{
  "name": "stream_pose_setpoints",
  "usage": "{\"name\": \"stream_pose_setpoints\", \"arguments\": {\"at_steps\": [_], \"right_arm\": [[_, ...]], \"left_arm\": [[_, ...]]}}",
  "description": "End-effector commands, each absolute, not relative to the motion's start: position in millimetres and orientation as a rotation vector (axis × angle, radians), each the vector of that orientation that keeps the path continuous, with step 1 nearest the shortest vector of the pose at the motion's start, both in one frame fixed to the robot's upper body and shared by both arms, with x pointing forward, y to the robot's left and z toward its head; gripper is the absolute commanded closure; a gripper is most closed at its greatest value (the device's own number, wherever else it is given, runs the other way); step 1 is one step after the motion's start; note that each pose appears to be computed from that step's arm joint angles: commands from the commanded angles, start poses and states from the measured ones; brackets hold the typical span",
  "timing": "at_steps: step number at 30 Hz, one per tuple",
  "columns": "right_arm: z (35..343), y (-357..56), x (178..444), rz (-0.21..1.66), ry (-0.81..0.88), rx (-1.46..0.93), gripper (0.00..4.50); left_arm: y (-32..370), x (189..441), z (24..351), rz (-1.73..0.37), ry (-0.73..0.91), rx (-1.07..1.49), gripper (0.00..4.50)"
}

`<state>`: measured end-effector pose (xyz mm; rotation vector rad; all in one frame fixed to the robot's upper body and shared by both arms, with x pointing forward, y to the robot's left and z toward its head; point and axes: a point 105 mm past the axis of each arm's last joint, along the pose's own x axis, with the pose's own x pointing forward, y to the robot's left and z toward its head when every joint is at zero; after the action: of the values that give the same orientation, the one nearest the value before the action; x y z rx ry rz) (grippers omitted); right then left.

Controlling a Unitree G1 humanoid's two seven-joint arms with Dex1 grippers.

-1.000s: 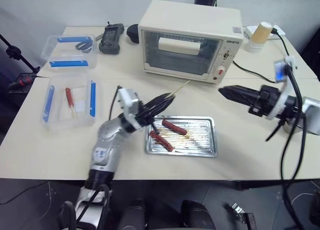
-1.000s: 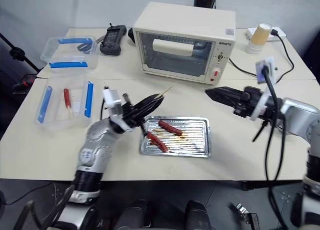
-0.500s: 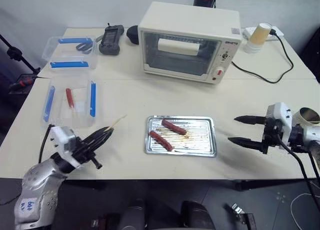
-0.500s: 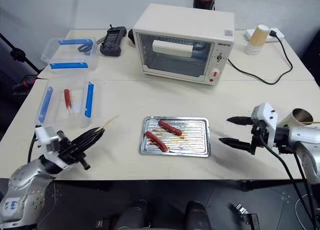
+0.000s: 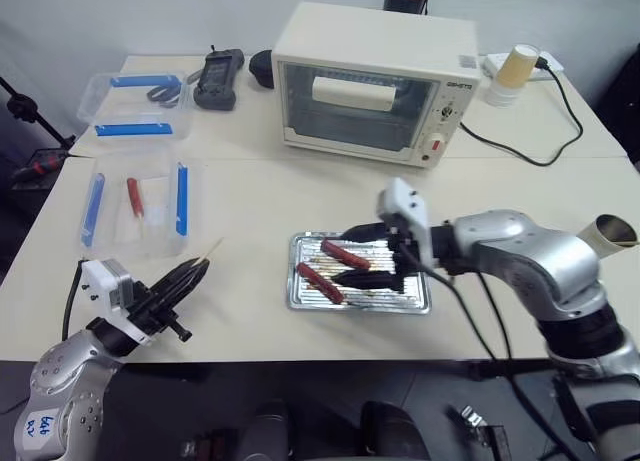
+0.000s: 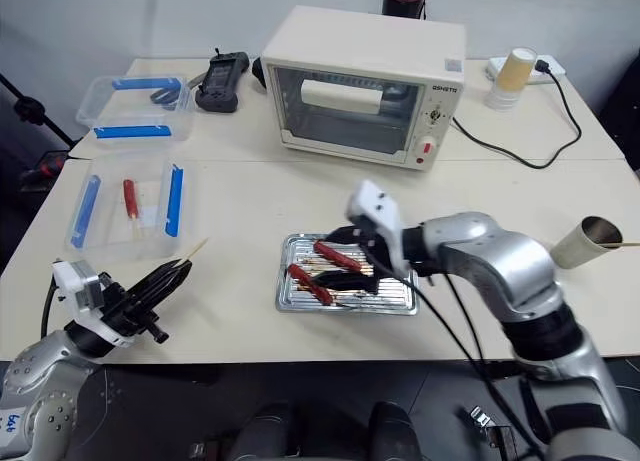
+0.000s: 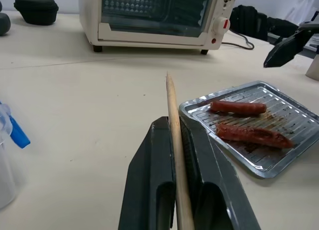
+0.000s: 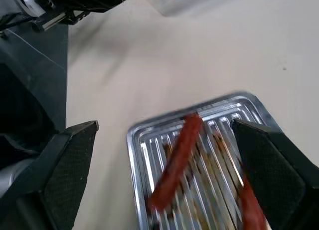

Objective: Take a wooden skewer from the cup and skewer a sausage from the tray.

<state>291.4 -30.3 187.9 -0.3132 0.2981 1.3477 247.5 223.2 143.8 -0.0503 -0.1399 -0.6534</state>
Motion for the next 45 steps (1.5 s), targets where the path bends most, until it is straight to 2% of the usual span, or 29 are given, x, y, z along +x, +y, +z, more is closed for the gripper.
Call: {"name": "stream_pose_setpoints", "arguments": {"at_steps": [1,10,14,19,29,32,35,42,45], "right_arm": [[172,-19,301,1.304,0.323,-0.419,0.06],[144,-5,308,1.277,0.354,-0.509,0.06],[136,-1,308,1.291,0.351,-0.520,0.94],[130,2,309,1.302,0.344,-0.550,2.65],[125,-1,316,1.290,0.332,-0.587,2.65],[125,-1,316,1.296,0.330,-0.583,3.16],[128,-1,316,1.299,0.317,-0.576,3.98],[145,-3,314,1.334,0.249,-0.560,3.98],[163,-12,309,1.388,0.183,-0.550,3.98]], "left_arm": [[221,246,149,-0.658,-0.163,-0.055,4.50],[219,246,149,-0.662,-0.165,-0.058,4.50],[217,245,150,-0.665,-0.168,-0.060,4.50],[215,246,150,-0.669,-0.171,-0.060,4.50],[212,247,151,-0.689,-0.174,-0.052,4.50],[210,247,151,-0.702,-0.171,-0.050,4.50],[209,247,150,-0.710,-0.169,-0.050,4.50],[203,247,149,-0.758,-0.156,-0.029,4.50],[196,245,151,-0.832,-0.142,0.007,4.50]]}}
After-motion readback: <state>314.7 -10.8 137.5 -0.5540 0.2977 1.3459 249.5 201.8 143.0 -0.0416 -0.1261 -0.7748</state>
